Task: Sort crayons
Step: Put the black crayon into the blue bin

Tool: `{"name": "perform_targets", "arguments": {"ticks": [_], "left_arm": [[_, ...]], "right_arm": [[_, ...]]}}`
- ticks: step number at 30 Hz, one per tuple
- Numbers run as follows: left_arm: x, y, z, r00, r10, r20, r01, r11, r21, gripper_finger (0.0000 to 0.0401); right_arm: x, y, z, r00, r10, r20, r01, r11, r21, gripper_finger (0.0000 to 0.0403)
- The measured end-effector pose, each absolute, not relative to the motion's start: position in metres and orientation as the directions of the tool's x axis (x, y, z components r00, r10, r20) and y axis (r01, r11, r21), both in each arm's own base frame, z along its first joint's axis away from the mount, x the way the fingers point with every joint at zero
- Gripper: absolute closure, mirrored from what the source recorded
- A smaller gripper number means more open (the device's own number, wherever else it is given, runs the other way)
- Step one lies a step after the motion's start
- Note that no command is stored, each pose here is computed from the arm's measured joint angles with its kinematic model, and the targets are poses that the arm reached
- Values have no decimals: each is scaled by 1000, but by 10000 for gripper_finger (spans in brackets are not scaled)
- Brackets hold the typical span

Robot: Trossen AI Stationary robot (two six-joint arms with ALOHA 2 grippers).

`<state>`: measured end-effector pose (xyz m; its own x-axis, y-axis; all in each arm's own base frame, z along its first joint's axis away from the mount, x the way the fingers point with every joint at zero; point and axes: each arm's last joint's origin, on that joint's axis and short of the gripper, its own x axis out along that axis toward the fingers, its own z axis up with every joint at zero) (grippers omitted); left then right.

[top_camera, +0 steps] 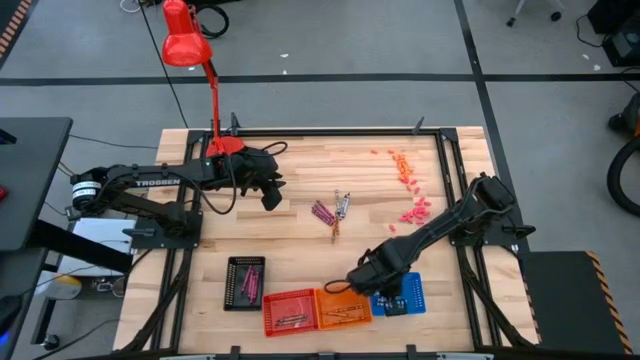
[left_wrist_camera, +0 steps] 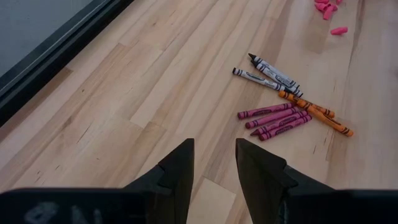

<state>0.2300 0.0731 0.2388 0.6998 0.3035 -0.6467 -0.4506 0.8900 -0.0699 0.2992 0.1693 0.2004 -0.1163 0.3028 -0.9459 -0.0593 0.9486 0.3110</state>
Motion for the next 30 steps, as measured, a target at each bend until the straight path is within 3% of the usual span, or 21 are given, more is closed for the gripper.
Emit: {"name": "perform_targets", "arguments": {"ticks": [14, 25, 30], "left_arm": [[230, 73, 239, 700, 303, -647, -450, 891, -69, 271], [230, 73, 239, 700, 303, -647, -452, 889, -73, 271], [230, 73, 239, 700, 303, -647, -453, 889, -73, 271]], "right_arm": [[279, 176, 166, -99, 179, -979, 22, 984, 178, 363], [280, 178, 155, -37, 212, -977, 69, 975, 209, 362], [279, 177, 153, -37, 213, -976, 127, 970, 207, 343]]}}
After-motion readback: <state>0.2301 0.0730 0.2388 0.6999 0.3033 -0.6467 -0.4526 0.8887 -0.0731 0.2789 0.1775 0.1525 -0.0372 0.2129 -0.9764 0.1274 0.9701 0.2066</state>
